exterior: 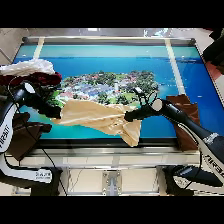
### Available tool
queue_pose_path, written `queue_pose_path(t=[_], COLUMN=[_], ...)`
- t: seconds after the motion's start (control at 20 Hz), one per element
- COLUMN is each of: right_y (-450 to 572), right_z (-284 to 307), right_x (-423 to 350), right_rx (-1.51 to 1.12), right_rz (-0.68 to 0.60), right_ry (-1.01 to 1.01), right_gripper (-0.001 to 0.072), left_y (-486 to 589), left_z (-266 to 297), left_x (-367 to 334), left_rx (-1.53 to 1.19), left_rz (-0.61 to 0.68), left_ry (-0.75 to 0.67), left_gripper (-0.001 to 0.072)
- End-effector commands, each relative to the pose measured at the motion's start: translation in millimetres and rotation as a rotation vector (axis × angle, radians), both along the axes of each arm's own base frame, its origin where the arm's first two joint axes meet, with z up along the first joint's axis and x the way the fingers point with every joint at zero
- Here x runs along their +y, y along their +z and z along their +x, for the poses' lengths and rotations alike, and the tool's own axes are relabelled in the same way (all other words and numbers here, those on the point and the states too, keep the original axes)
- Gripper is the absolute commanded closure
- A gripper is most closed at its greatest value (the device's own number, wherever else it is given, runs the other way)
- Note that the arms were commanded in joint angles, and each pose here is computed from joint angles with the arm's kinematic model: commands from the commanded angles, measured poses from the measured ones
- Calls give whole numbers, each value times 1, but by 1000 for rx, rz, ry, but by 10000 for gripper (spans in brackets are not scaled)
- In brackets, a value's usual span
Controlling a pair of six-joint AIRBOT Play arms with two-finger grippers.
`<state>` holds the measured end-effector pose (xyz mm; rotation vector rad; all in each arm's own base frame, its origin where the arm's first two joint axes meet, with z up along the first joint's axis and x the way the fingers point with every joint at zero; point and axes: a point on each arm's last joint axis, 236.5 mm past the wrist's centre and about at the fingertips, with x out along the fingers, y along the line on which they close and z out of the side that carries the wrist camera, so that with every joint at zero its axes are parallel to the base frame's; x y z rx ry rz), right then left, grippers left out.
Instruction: Fold the shirts.
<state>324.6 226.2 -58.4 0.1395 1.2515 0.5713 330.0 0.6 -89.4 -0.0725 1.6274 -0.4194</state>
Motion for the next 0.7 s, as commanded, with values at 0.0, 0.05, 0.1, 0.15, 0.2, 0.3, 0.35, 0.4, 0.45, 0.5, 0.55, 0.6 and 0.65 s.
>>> queue_pose_path(t=[0.0,0.05,0.1,0.15,0.2,0.3,0.35,0.4,0.45,0.5,0.55,0.6,0.65], right_y=[2,-2,-8,-12,-15,-16,-15,-14,-15,-18,-24,-29,-34], right_z=[8,7,4,0,-2,-1,1,6,10,11,10,6,2], right_x=[4,-5,-15,-25,-32,-35,-34,-33,-31,-27,-22,-17,-11], right_rx=[-49,-39,-27,-10,2,0,-9,-20,-27,-19,6,37,65], right_rz=[-34,-74,-124,-171,-202,-215,-209,-199,-189,-171,-148,-130,-114], right_ry=[20,18,24,31,29,20,15,-4,-24,-38,-53,-62,-59], right_gripper=[228,228,228,229,229,277,287,287,287,287,287,287,286], left_y=[0,0,0,0,0,0,0,0,0,0,0,0,0], left_z=[0,0,0,0,0,0,0,0,0,0,0,0,0], left_x=[0,0,0,0,0,0,0,0,0,0,0,0,0], left_rx=[1,1,1,1,1,1,1,1,1,0,0,0,-1], left_rz=[0,0,0,0,0,0,0,0,0,0,0,0,1], left_ry=[0,0,0,0,0,0,0,0,-1,-1,0,0,0], left_gripper=[695,695,695,695,695,695,695,695,695,695,695,695,695])
